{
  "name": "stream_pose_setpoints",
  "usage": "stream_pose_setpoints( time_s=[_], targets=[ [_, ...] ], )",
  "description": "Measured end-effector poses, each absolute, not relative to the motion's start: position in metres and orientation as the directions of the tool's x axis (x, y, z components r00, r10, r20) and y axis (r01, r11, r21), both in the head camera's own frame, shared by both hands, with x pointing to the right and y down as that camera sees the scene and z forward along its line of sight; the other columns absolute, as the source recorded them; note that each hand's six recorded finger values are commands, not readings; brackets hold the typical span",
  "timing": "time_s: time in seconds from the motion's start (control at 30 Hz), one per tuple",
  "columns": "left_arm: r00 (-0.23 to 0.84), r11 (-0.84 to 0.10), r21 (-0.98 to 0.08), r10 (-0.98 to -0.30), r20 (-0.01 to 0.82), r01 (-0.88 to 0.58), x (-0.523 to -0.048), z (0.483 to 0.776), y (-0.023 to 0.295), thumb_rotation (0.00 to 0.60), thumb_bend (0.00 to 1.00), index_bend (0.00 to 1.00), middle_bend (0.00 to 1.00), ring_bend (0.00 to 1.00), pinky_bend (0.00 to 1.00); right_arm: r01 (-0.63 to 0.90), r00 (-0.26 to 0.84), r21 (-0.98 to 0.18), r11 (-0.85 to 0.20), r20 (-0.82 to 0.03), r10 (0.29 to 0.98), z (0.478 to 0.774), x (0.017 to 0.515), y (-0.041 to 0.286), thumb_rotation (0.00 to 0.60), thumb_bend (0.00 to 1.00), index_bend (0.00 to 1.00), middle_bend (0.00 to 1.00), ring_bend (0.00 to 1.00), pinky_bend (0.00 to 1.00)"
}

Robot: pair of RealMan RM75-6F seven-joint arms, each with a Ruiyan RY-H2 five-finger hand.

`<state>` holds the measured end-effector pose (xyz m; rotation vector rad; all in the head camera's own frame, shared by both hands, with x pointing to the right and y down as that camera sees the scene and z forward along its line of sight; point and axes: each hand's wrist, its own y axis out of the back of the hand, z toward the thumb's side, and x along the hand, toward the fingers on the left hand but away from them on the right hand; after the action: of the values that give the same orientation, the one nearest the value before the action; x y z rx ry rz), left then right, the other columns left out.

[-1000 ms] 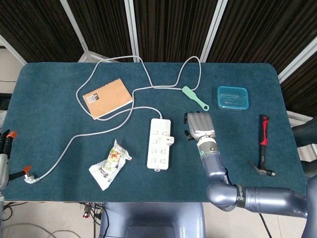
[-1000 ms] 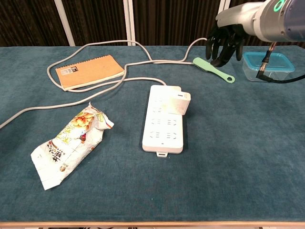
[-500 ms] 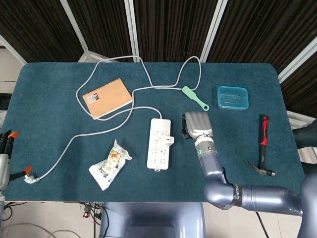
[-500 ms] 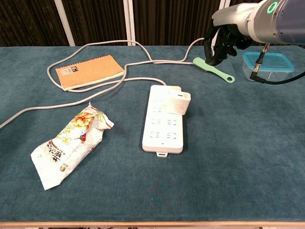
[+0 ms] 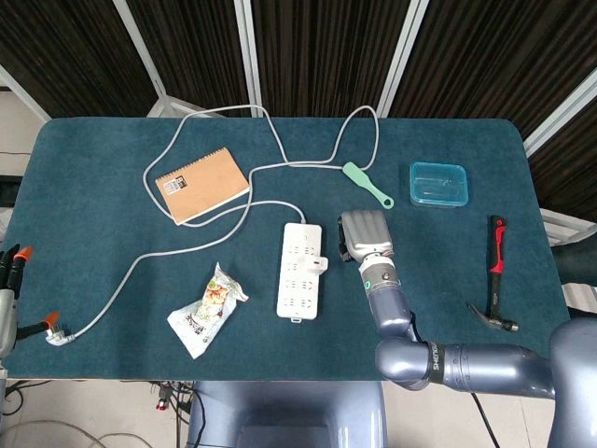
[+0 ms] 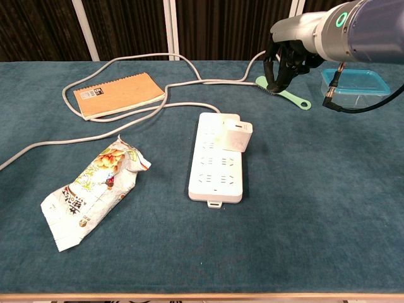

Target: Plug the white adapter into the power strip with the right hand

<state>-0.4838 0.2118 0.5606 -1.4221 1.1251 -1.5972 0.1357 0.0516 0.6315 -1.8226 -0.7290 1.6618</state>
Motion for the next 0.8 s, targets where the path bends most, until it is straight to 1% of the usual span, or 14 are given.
stream_pose_setpoints(
  time_s=[0.1,0.2,0.3,0.43,0.53,0.63,0.8],
  targets=[
    [-0.141,-0.369,-0.929,-0.918,0.371,-0.04,-0.483,0.56,0.212,0.6,0.07,0.09,0.0,0.0,0.0,0.023,0.086,-0.722,-0.691,-0.688,0.721,0.631,0.135,0.051,0.6,0.7,1.0,0.97,0.91,1.0],
    [-0.143,-0.371,-0.928,-0.917,0.373,-0.04,-0.484,0.561,0.212,0.6,0.07,0.09,0.0,0.0,0.0,0.016,0.096,-0.715,-0.699,-0.695,0.713,0.632,0.135,0.055,0.6,0.72,1.0,0.98,0.92,1.0],
    [-0.141,-0.376,-0.926,-0.915,0.378,-0.039,-0.483,0.562,0.212,0.6,0.07,0.09,0.0,0.0,0.0,-0.013,0.117,-0.685,-0.729,-0.725,0.679,0.635,0.133,0.063,0.6,0.72,1.0,0.98,0.92,1.0],
    [-0.134,-0.383,-0.923,-0.913,0.386,-0.047,-0.481,0.563,0.213,0.6,0.07,0.09,0.0,0.0,0.0,-0.098,0.156,-0.621,-0.777,-0.781,0.605,0.642,0.13,0.076,0.6,0.72,1.0,0.98,0.92,1.0],
    [-0.135,-0.381,-0.924,-0.914,0.383,-0.044,-0.482,0.563,0.213,0.6,0.07,0.09,0.0,0.0,0.0,-0.115,0.183,-0.587,-0.801,-0.805,0.564,0.643,0.124,0.081,0.6,0.72,1.0,0.98,0.92,1.0],
    [-0.136,-0.383,-0.923,-0.913,0.386,-0.045,-0.482,0.563,0.213,0.6,0.07,0.09,0.0,0.0,0.0,-0.096,0.195,-0.583,-0.807,-0.806,0.559,0.643,0.119,0.08,0.6,0.72,1.0,0.98,0.92,1.0],
    [-0.137,-0.383,-0.922,-0.912,0.386,-0.047,-0.483,0.563,0.212,0.6,0.07,0.09,0.0,0.0,0.0,-0.037,0.197,-0.601,-0.798,-0.788,0.584,0.646,0.111,0.077,0.6,0.73,1.0,0.98,0.92,1.0]
  ],
)
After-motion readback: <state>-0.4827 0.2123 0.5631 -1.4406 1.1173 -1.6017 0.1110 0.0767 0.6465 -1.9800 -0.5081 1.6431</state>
